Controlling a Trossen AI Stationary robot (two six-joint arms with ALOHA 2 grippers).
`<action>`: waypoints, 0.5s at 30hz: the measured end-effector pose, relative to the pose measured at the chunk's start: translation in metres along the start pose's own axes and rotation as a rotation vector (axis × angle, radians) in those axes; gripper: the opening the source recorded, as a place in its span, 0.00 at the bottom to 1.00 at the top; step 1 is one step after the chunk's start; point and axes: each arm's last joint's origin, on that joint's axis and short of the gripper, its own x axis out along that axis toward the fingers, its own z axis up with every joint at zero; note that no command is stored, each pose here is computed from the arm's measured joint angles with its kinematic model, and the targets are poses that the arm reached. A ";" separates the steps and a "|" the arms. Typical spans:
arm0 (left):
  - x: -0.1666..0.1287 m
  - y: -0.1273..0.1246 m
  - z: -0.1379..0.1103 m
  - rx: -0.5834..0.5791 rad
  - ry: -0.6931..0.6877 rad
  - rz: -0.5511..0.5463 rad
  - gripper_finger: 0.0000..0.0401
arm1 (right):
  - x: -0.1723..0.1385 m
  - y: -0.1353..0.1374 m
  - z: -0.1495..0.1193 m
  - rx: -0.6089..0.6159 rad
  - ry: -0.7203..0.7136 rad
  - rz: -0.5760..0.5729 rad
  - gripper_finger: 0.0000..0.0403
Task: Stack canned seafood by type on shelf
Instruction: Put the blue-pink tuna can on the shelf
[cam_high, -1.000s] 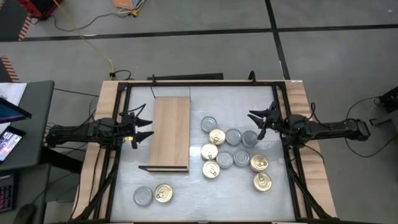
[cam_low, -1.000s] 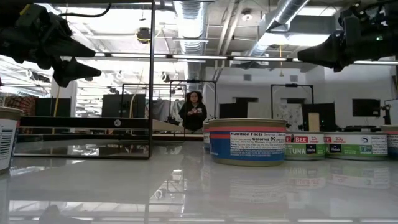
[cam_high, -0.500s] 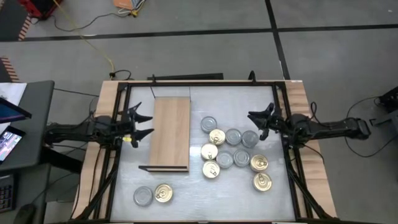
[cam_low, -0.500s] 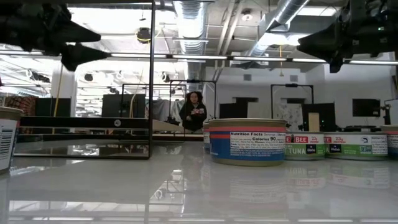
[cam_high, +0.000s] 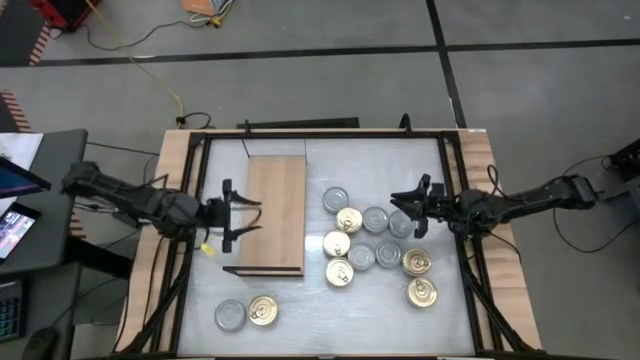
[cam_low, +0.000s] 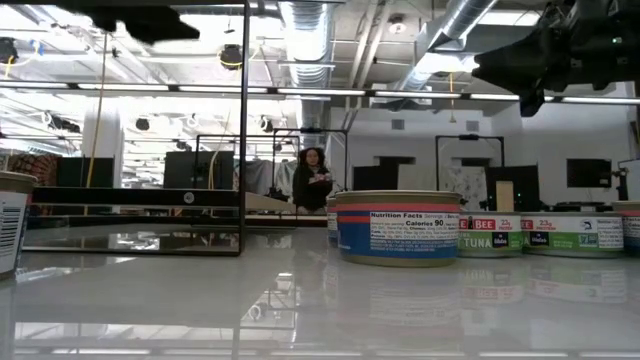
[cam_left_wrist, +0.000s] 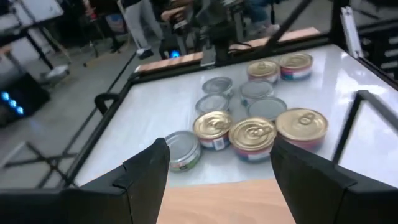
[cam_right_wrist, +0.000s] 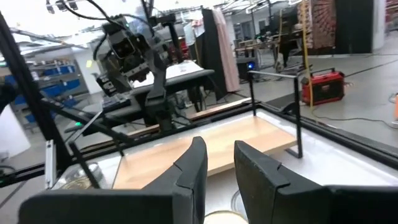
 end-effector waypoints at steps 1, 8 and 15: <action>0.000 -0.005 0.003 0.020 0.001 -0.003 0.67 | 0.000 0.001 -0.001 -0.001 0.005 0.005 0.27; 0.000 -0.048 0.013 0.132 0.029 -0.048 0.67 | 0.006 0.008 0.000 -0.012 0.036 0.024 0.27; -0.004 -0.081 0.036 0.136 0.054 -0.074 0.67 | 0.024 0.018 0.012 -0.076 0.068 0.016 0.27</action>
